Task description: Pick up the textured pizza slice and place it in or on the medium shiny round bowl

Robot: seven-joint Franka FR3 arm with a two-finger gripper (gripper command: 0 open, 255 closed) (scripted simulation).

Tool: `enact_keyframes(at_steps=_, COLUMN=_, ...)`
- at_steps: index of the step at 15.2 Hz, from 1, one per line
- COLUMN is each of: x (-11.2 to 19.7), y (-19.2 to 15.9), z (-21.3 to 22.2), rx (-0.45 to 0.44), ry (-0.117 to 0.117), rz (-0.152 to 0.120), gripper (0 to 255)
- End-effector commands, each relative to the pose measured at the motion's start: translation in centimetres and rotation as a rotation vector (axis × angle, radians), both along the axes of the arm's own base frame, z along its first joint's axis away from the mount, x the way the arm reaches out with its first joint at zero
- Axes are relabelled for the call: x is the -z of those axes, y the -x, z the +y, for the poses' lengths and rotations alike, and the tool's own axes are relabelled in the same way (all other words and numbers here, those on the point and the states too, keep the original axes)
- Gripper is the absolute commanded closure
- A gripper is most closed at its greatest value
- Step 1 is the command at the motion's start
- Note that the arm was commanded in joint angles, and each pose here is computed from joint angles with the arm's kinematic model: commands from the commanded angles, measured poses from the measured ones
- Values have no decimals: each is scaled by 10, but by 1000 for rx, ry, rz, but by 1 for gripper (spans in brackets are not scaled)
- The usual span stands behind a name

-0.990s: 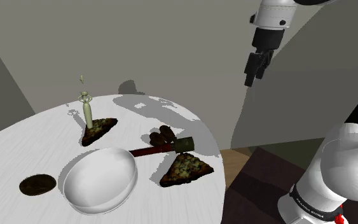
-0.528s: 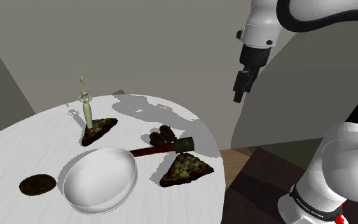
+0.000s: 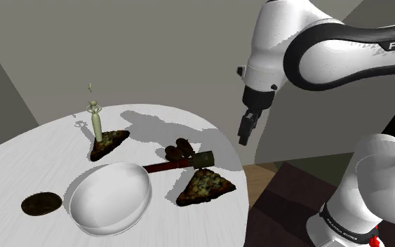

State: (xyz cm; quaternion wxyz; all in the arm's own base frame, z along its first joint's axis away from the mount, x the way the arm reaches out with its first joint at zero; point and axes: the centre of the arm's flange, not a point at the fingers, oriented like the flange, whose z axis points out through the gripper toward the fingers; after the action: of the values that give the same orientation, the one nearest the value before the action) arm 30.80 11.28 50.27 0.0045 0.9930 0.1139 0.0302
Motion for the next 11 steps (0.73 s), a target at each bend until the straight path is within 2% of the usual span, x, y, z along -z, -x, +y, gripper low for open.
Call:
enact_keyframes(at_steps=1, x=15, y=3, z=21, rx=-35, ry=5, rz=-7, gripper=0)
enact_keyframes(at_steps=11, x=104, y=16, z=122, rx=-206, ry=37, rz=-35, gripper=0)
